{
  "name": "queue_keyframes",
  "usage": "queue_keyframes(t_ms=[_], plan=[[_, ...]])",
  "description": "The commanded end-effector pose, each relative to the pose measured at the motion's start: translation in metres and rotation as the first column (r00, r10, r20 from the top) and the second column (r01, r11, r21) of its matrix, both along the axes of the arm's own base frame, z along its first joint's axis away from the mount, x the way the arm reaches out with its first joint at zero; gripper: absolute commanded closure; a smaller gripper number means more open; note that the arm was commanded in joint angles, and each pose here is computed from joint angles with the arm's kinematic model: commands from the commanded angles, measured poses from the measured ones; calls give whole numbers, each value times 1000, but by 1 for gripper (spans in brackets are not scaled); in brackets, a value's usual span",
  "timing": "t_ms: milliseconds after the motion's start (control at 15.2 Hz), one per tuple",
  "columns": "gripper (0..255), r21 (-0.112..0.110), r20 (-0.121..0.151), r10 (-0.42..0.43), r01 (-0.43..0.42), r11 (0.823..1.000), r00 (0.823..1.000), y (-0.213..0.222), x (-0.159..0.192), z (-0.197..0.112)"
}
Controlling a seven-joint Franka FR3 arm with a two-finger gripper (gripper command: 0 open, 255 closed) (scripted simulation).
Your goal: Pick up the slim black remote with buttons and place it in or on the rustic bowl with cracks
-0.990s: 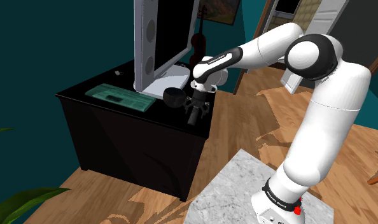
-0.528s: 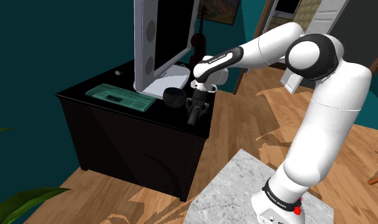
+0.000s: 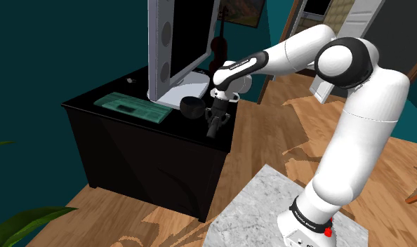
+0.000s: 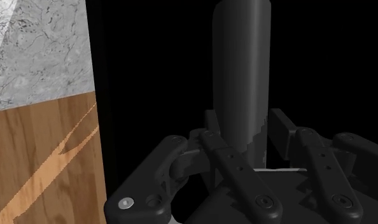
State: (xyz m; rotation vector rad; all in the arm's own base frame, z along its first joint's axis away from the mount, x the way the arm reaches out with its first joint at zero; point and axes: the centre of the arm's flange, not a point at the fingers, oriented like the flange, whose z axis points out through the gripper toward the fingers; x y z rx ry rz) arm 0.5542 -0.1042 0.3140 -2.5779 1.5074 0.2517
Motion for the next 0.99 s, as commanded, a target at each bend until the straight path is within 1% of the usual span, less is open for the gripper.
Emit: queue_keyframes(t_ms=[0, 924], plan=[[255, 3, -10, 4, -4, 1000, 1000, 3, -2, -1], [255, 3, -10, 4, -4, 1000, 1000, 3, -2, 73]])
